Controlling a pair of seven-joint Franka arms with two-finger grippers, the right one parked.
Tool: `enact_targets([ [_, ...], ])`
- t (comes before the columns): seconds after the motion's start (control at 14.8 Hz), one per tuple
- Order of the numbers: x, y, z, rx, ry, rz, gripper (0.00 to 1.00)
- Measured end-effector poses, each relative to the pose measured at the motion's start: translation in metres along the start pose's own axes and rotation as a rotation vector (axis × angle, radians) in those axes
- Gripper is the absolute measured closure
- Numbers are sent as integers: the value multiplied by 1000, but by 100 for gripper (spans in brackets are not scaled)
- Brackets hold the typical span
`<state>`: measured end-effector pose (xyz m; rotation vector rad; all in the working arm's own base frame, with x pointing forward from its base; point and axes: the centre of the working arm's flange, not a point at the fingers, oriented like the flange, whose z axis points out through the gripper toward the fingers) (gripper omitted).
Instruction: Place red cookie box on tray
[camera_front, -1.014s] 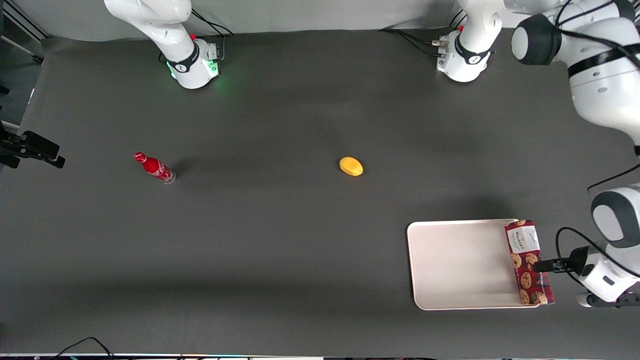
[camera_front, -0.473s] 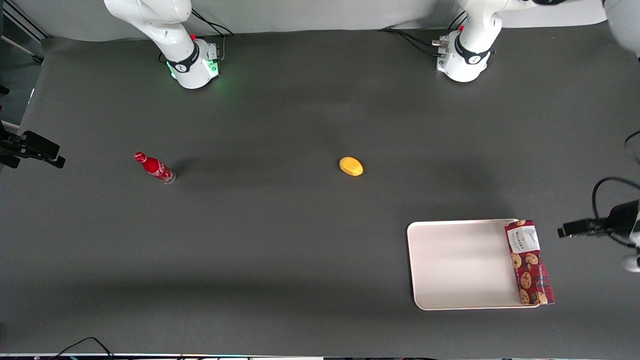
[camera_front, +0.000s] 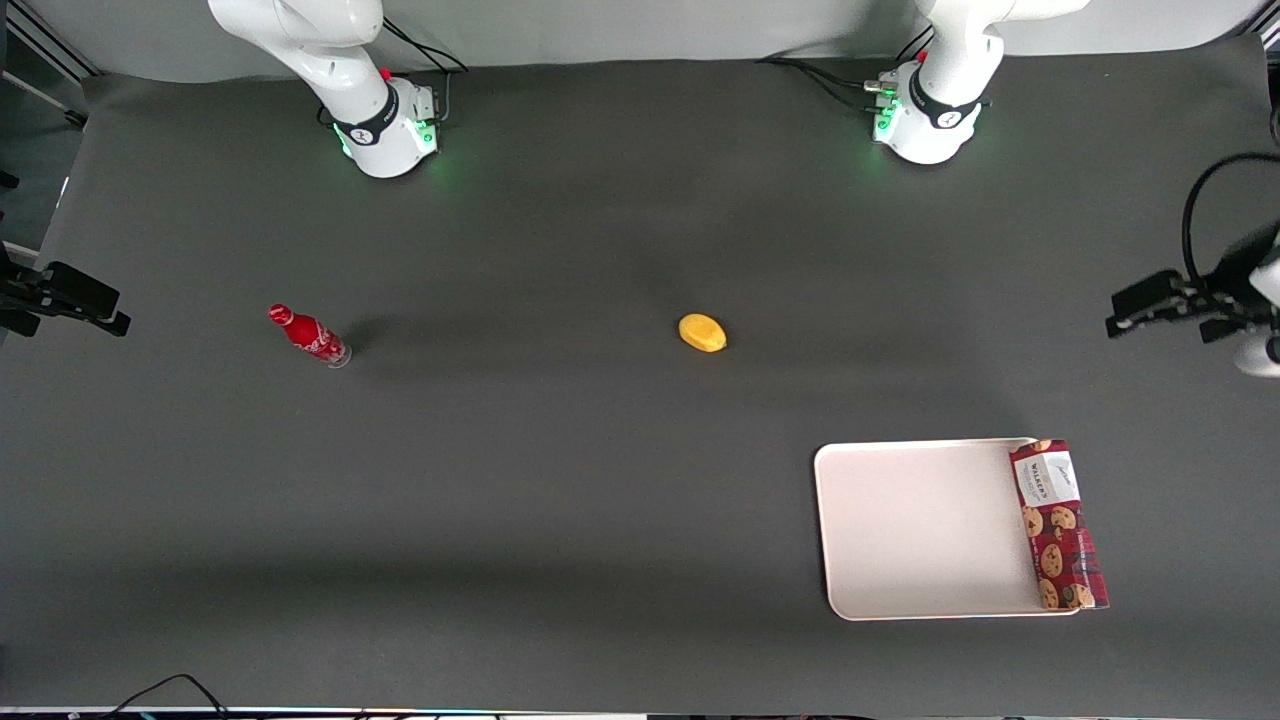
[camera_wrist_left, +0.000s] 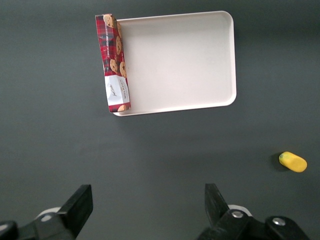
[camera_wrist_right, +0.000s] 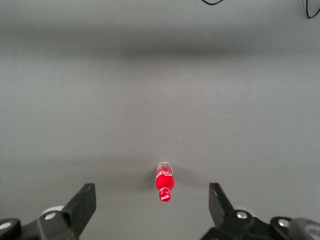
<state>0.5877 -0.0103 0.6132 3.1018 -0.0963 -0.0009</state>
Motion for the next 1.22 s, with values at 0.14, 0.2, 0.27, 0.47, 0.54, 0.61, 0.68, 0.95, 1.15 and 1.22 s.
enact_targets([
  [0.14, -15, 3, -3, 17, 11, 7, 0],
  [0.2, -18, 3, 0, 24, 23, 7, 0],
  [0.27, -20, 1, 5, 27, 37, 6, 0],
  [0.47, -23, -3, 25, 30, 65, -1, 0],
  [0.54, -25, -4, 28, 31, 70, -2, 0],
  [0.61, -28, -4, 30, 31, 73, -3, 0],
  [0.68, -31, -5, 29, 32, 76, -4, 0],
  [0.95, -41, -4, 13, 34, 102, -5, 0],
  [1.15, -45, -4, 9, 34, 109, -5, 0],
  [1.22, -46, -4, 9, 34, 109, -5, 0],
])
